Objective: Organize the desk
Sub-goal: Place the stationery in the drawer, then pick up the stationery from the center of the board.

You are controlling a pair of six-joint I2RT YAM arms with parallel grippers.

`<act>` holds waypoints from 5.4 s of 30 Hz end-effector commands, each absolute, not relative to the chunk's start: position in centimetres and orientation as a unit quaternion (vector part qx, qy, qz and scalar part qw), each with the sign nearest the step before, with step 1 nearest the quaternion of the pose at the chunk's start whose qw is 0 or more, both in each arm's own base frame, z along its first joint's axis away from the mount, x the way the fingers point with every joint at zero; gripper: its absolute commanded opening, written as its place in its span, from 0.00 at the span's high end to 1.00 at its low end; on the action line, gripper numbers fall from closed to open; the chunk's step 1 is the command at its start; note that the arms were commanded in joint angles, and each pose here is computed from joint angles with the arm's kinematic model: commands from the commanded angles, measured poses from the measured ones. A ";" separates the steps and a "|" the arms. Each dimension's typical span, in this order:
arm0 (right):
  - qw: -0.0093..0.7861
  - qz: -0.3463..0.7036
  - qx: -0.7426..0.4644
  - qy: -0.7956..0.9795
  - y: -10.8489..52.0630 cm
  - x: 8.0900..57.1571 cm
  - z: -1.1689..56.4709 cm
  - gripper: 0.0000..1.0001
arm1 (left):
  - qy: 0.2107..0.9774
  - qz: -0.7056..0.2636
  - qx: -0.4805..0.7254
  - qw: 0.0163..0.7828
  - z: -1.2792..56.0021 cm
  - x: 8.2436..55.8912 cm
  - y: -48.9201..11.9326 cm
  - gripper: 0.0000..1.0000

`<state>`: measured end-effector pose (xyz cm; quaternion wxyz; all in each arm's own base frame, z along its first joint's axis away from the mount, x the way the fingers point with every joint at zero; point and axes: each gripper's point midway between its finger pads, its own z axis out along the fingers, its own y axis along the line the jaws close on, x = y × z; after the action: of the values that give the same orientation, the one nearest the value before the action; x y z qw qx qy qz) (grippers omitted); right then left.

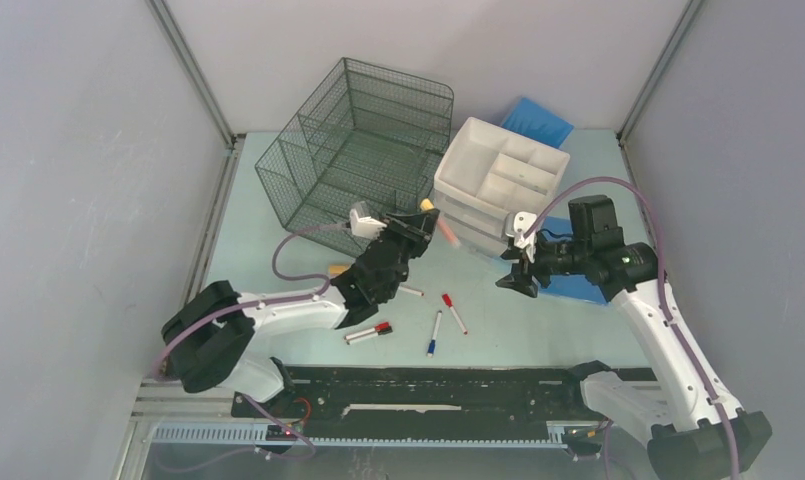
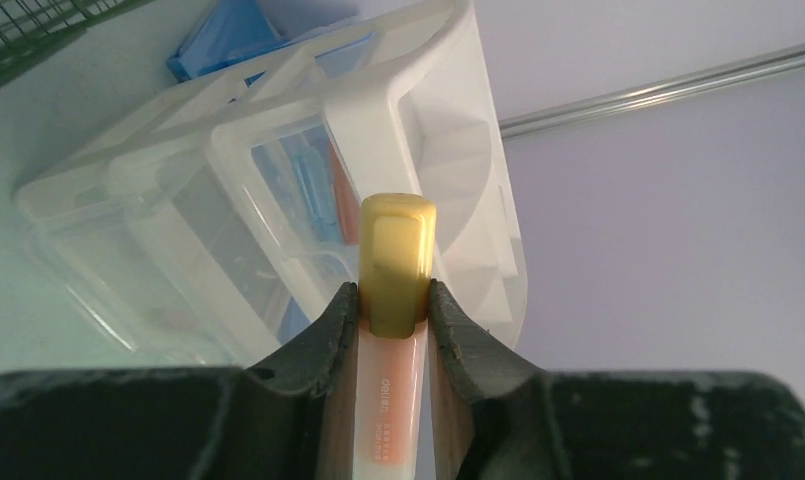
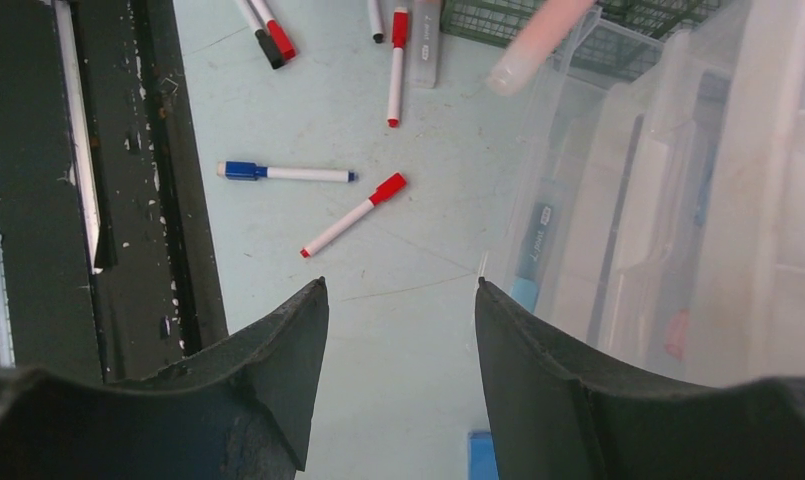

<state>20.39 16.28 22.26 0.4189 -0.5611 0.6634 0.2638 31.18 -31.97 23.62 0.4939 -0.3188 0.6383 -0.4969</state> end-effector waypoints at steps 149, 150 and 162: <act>0.394 0.182 -0.628 0.646 15.4 19.3 17.4 0.25 | 0.797 -0.327 -0.278 0.426 6.4 28.4 -20.8 0.43; 0.394 0.182 -0.628 0.646 15.4 19.3 17.5 0.25 | 0.798 -0.323 -0.279 0.425 6.3 28.5 -20.8 0.43; 0.393 0.181 -0.628 0.647 15.4 19.4 17.4 0.25 | 0.798 -0.299 -0.305 0.426 5.3 29.1 -20.1 0.47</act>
<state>19.05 15.10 17.15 0.3845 -0.6266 0.6526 0.1834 27.99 -20.70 5.02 0.4133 -0.2780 0.8099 -0.3098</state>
